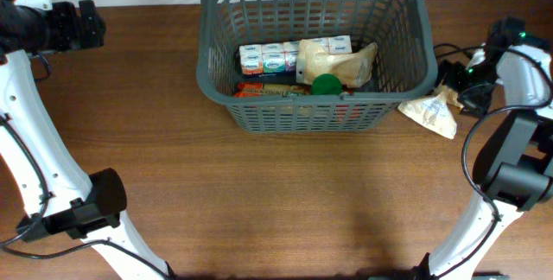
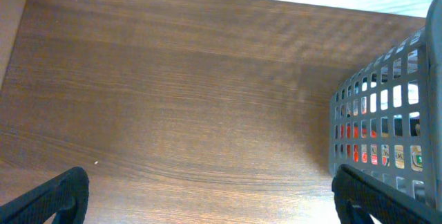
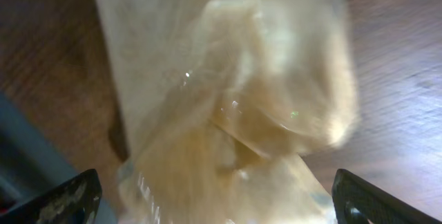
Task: Pack container
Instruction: 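Grasp the right paper bag with the right gripper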
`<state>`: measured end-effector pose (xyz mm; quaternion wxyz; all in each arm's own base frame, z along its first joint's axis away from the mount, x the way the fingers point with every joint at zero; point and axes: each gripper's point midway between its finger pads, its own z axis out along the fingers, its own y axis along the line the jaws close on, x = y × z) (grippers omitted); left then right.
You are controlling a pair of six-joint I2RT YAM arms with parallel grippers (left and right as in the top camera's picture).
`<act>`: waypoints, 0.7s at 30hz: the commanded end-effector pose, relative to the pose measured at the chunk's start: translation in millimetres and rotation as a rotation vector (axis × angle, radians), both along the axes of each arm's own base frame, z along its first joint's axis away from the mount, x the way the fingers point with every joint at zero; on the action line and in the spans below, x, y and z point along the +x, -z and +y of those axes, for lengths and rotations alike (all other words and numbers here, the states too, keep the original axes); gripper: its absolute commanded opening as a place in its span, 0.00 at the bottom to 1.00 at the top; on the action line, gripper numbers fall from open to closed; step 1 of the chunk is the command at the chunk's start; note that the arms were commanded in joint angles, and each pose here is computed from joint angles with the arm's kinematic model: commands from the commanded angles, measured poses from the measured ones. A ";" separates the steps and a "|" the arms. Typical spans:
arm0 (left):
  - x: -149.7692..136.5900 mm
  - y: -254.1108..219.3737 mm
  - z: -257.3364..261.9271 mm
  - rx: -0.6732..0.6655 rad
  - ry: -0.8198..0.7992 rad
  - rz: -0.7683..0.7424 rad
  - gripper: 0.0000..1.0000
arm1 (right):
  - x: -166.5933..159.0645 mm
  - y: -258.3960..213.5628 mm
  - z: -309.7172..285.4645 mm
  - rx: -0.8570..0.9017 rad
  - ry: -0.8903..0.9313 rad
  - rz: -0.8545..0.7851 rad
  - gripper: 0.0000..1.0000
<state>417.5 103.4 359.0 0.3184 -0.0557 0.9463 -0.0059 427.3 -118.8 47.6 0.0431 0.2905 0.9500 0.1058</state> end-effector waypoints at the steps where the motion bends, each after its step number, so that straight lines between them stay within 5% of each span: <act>1: -2.4 -2.2 1.0 -0.002 -0.011 -0.003 0.99 | -4.7 17.0 21.4 0.028 0.000 0.013 0.99; 4: -2.4 -2.2 1.0 -0.002 -0.011 -0.003 0.99 | -8.4 37.9 31.5 0.034 0.023 0.021 0.98; 5: -2.4 -2.2 1.0 -0.002 -0.011 -0.003 0.99 | -9.0 45.0 35.8 0.034 0.021 0.019 0.85; 8: -2.4 -2.2 1.0 -0.001 -0.011 -0.003 0.99 | -11.5 51.7 40.9 0.034 0.010 0.023 0.65; 12: -2.4 -2.2 1.0 -0.002 -0.011 -0.003 0.99 | -14.7 54.1 44.1 0.038 0.005 0.034 0.04; 17: -2.4 -2.2 1.0 -0.002 -0.011 -0.003 0.99 | -16.5 29.7 30.0 0.037 0.038 0.031 0.04; 21: -2.4 -2.2 1.0 -0.001 -0.011 -0.003 0.99 | 0.9 -43.2 -0.2 0.000 0.089 -0.085 0.04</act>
